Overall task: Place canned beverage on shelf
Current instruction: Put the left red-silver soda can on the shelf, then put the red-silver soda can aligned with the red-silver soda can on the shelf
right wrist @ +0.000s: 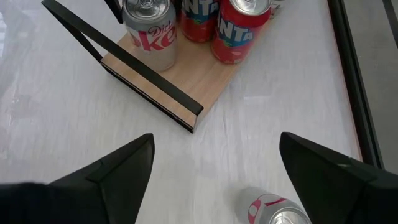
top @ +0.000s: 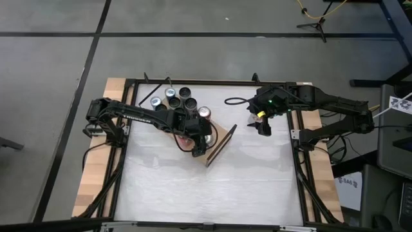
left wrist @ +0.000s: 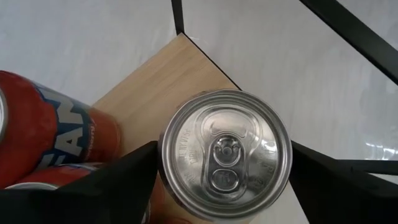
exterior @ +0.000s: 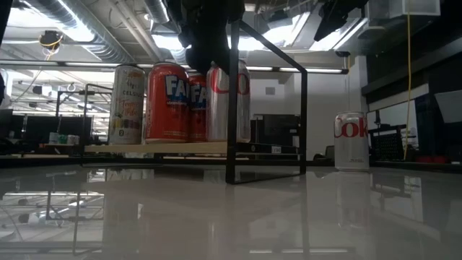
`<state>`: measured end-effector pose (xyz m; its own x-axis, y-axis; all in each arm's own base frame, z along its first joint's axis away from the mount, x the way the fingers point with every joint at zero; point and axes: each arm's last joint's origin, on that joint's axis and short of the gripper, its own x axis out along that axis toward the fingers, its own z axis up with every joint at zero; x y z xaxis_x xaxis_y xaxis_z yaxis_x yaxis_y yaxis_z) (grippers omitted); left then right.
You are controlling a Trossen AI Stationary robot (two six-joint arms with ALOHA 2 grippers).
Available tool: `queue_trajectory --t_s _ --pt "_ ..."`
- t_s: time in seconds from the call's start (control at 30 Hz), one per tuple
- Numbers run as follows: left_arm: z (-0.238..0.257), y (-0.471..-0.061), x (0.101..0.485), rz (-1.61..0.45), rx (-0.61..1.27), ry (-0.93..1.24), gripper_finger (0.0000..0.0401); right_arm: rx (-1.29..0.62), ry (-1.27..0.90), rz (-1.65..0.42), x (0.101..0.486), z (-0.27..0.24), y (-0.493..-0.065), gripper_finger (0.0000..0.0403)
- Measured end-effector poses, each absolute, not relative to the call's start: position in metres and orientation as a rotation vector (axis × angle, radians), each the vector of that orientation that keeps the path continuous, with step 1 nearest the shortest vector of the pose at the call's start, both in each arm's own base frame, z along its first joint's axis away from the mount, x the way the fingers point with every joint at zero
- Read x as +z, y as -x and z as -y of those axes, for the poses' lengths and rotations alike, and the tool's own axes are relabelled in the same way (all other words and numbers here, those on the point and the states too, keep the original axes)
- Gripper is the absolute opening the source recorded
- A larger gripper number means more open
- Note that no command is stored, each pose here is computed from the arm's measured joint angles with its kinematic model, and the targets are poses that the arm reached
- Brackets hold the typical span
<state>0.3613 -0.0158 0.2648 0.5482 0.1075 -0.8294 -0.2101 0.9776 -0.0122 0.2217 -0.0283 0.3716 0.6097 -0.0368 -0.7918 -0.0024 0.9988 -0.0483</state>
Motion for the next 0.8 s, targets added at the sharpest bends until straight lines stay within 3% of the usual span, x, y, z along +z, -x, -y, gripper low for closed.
queue_trajectory --t_s 0.27,0.8 --pt "0.016 -0.362 0.265 -0.969 0.201 0.135 0.0365 -0.020 0.046 -0.915 0.372 0.028 -0.222 0.0344" --pt "0.015 -0.347 0.296 -0.886 0.194 0.155 0.0368 -0.049 0.021 -0.966 0.369 0.036 -0.217 0.0344"
